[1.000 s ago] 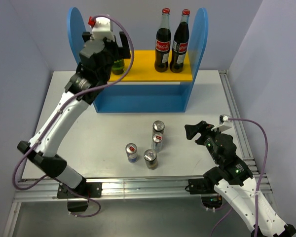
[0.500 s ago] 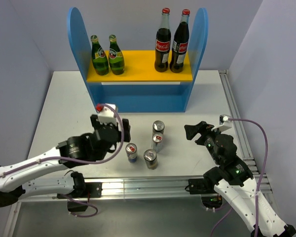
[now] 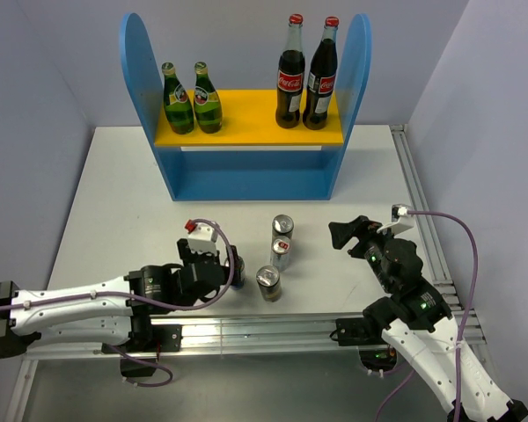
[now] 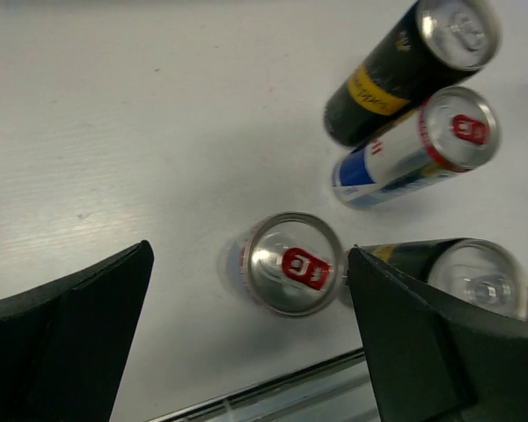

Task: Place and organize the beverage onto the shelf

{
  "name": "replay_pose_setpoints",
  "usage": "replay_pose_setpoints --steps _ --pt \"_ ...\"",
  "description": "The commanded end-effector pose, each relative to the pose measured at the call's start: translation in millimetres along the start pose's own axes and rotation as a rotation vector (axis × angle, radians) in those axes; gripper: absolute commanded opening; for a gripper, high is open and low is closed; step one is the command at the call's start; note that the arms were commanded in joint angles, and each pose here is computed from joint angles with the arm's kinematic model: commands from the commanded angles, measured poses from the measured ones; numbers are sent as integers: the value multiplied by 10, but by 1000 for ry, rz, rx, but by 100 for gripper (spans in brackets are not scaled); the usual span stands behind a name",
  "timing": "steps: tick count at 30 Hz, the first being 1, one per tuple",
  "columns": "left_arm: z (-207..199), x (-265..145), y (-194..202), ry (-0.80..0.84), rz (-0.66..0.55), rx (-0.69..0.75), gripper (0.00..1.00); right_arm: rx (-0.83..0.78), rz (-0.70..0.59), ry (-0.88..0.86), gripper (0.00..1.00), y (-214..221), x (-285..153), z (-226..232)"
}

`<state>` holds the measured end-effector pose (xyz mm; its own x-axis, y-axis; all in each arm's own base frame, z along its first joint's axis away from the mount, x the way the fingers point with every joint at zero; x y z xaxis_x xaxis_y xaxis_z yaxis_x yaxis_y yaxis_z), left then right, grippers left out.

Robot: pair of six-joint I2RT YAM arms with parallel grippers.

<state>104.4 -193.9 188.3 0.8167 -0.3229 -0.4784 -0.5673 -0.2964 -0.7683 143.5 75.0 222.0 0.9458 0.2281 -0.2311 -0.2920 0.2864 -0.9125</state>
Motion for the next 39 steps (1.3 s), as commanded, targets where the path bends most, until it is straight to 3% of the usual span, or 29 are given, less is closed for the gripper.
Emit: replay_pose_setpoints --steps 1,9,17,31,34,37,39 --pt "-295 -94 -38 141 -8 -90 99 5 -36 -18 92 -68 -14 29" --pt "-300 -58 118 110 24 -41 99 -1 -29 -11 92 -53 7 25" --pt "-133 93 368 37 -11 -87 99 -8 -20 -17 92 -39 29 32" --pt "-123 414 449 42 -231 -70 99 -23 5 -18 92 -10 76 43" --pt "-133 537 496 9 -239 -49 96 -23 4 -17 92 -10 76 41" --pt "-159 654 541 -30 -248 -27 87 -21 4 -20 92 -11 74 45" --pt "-185 710 570 -48 -255 -17 72 -23 4 -20 92 -11 74 44"
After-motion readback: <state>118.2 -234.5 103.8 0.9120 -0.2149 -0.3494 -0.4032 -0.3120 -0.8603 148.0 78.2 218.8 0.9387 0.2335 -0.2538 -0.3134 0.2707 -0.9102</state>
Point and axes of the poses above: each gripper's point midway between its finger pads, its own x axis out along the fingers, its own z axis along the line the jaws close on, y = z × x, the point moved 7 cm from there along -x, back along the fingers, and after that the axes turned 13 degrees about -x, right-handed, at the moved point
